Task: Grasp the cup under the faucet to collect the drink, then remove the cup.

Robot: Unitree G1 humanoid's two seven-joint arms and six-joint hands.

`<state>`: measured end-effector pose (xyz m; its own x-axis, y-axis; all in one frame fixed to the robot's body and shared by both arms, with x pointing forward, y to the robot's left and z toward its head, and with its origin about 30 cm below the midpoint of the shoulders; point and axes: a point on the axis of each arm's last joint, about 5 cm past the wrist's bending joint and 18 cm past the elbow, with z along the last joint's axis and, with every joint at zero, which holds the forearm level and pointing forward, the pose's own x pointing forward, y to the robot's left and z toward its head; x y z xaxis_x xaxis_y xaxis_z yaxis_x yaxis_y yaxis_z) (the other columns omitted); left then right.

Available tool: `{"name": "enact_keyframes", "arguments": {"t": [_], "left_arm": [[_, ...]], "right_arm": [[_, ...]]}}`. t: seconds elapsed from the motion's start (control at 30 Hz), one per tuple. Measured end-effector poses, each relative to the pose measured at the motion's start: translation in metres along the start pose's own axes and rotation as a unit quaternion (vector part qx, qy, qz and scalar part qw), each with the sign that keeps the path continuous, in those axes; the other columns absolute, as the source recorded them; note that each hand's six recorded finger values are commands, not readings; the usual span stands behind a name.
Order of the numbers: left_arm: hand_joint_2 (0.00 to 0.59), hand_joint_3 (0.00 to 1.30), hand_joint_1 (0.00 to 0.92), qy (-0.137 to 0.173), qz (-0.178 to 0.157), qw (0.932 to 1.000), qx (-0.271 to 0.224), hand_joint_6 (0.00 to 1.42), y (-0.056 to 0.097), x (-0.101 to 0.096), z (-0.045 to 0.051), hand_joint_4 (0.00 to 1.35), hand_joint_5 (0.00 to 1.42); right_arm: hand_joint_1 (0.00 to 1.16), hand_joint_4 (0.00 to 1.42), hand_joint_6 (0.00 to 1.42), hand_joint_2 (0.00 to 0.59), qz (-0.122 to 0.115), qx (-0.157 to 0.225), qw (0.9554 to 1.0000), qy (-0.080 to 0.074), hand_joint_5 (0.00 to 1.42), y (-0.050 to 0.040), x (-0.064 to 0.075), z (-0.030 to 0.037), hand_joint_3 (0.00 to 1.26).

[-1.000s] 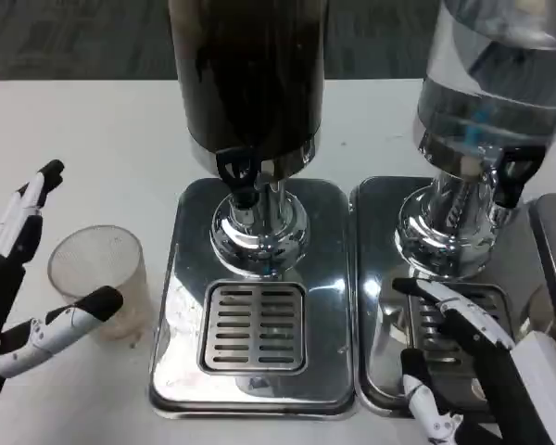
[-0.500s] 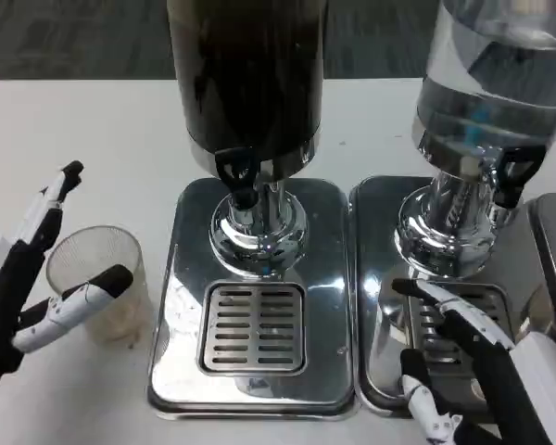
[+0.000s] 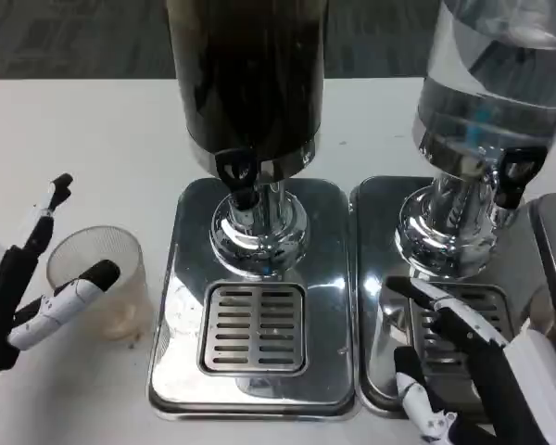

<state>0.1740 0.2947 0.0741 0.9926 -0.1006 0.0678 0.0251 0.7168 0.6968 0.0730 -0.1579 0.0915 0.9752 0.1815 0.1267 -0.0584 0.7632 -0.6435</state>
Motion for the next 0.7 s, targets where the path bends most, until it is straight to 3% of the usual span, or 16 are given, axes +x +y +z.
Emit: {"name": "enact_keyframes", "arguments": {"t": [0.13,0.7], "left_arm": [[0.007,0.00,0.000,-0.005,0.009,0.9998,-0.017,0.04,0.000,0.003,-0.0019,0.00,0.00],[0.015,0.00,0.059,0.017,-0.028,0.9990,-0.029,0.02,-0.002,0.015,-0.0101,0.00,0.00]], "right_arm": [[0.56,0.21,0.31,0.499,0.001,0.001,1.0000,0.001,0.21,0.0003,-0.001,0.0001,0.23],[0.56,0.22,0.31,0.499,0.002,0.001,1.0000,0.008,0.22,0.0003,-0.004,-0.0003,0.24]]}}
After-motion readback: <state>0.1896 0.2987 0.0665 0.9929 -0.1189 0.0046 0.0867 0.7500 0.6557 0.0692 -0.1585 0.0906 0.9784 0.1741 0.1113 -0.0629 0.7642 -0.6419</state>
